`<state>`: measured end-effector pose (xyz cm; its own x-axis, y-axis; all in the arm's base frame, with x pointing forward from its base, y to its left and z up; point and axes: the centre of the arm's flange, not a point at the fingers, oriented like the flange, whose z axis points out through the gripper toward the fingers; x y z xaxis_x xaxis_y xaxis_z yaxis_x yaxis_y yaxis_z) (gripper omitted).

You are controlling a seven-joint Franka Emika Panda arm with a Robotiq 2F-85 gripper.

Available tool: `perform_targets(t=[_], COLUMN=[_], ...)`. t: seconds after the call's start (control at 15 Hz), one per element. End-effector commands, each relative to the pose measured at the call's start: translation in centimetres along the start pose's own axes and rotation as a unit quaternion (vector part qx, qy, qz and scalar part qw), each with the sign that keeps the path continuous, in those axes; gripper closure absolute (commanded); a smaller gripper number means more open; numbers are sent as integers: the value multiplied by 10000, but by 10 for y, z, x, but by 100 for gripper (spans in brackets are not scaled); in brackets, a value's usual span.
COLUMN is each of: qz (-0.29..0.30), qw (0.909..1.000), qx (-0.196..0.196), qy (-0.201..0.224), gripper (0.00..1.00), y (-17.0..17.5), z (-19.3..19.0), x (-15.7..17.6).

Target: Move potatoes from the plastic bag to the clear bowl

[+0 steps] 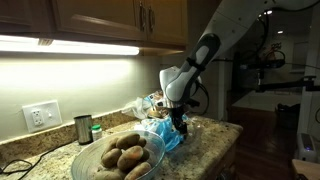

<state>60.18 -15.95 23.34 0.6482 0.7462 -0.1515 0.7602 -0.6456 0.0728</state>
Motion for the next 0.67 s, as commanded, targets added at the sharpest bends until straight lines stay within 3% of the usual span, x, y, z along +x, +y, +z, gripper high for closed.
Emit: perform_targets(t=[0.0,0.6], qz=[190,608], qw=[9995,9967], qx=[-225,-531], qy=[92,81], gripper=[66,66], y=[-3,-16], z=[-26,-77], x=[-8,-9])
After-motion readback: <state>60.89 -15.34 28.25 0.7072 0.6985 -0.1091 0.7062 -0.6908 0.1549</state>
